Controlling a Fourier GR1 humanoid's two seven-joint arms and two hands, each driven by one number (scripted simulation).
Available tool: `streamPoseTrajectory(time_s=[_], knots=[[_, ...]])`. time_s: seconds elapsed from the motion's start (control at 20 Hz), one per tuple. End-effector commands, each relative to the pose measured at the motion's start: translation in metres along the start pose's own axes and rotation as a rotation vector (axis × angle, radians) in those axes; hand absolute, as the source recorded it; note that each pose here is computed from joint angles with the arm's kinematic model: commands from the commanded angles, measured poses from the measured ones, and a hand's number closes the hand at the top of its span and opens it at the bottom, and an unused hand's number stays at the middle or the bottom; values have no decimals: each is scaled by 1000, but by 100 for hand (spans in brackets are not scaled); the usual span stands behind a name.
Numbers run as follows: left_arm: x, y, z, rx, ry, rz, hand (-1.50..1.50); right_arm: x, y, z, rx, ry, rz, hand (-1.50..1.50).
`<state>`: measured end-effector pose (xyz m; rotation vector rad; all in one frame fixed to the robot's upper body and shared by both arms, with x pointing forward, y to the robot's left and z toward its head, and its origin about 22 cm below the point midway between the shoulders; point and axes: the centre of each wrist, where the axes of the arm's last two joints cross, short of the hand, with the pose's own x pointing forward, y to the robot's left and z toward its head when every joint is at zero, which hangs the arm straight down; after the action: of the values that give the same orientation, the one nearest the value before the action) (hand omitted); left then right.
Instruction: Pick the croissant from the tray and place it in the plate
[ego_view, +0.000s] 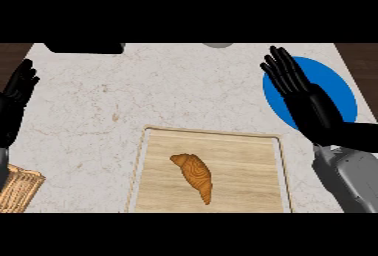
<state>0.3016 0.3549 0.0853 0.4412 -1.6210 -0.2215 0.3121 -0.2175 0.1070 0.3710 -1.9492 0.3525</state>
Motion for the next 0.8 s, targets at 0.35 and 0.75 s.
streamPoseTrajectory(time_s=[0.35,0.75], knots=[[-20,-67,11,-162,163,171,0,72,49,-67,749,-185,594,150],[-10,-86,12,-172,191,232,0,-86,41,-22,858,16,202,-150]])
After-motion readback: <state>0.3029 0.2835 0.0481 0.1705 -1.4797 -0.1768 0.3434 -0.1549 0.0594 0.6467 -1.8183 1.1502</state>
